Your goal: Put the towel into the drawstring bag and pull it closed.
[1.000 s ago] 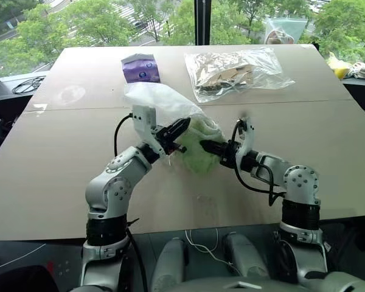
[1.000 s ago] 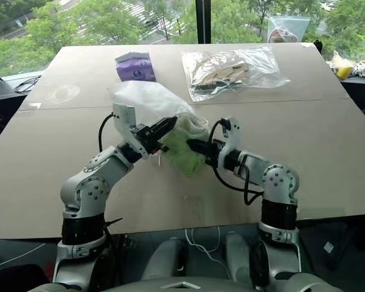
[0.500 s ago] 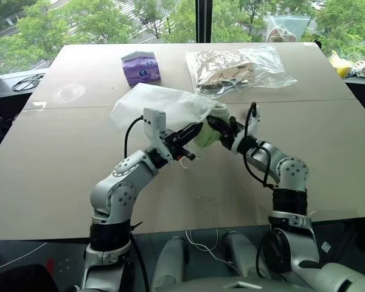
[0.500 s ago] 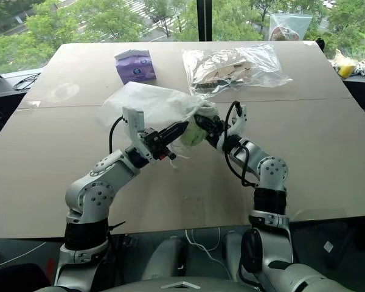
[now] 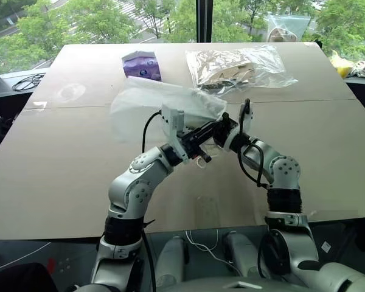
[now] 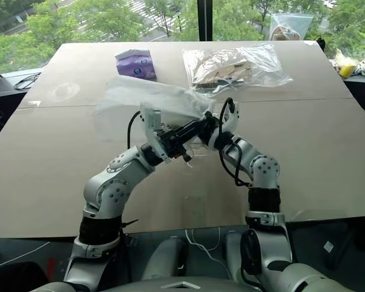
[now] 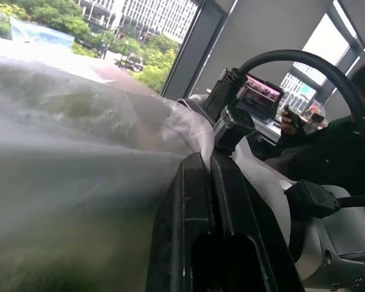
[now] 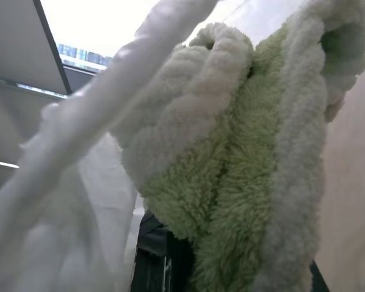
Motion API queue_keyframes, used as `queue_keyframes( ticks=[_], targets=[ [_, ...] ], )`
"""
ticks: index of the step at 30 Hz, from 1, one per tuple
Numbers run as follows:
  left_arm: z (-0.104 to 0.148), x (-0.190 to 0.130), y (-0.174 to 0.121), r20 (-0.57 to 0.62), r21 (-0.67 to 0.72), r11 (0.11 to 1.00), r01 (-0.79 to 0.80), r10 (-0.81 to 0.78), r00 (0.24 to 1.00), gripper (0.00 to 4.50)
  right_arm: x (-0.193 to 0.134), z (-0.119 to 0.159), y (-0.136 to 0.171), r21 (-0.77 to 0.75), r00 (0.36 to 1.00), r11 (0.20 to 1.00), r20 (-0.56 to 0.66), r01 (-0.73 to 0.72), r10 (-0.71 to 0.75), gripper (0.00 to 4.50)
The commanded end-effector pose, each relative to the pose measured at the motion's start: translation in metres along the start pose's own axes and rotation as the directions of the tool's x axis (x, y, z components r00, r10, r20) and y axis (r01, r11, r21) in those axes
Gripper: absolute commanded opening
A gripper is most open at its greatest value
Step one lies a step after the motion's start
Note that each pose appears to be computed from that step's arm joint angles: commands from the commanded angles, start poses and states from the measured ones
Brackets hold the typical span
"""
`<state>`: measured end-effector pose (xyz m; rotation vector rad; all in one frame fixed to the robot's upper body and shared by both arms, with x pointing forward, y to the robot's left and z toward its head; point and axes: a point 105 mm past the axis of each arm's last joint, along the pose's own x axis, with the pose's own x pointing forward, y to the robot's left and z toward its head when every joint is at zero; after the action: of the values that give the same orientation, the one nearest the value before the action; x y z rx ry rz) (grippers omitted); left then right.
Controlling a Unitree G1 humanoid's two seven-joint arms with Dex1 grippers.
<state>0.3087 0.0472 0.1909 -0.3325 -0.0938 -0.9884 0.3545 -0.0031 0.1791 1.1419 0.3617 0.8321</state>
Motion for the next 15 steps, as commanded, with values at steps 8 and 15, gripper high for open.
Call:
queue_keyframes(
  ticks=[8, 15],
  targets=[
    [-0.004, 0.003, 0.010, -0.050, 0.106, 0.994, -0.006, 0.011, 0.999, 0.00, 0.019, 0.005, 0.037, -0.022, 0.993, 0.996, 0.075, -0.089, 0.091, 2.98],
    [-0.001, -0.002, 0.036, -0.104, 0.335, 0.942, -0.032, 0.070, 0.992, 0.00, 0.001, 0.007, 0.016, -0.069, 0.998, 0.997, 0.054, -0.015, 0.019, 3.39]
  ],
)
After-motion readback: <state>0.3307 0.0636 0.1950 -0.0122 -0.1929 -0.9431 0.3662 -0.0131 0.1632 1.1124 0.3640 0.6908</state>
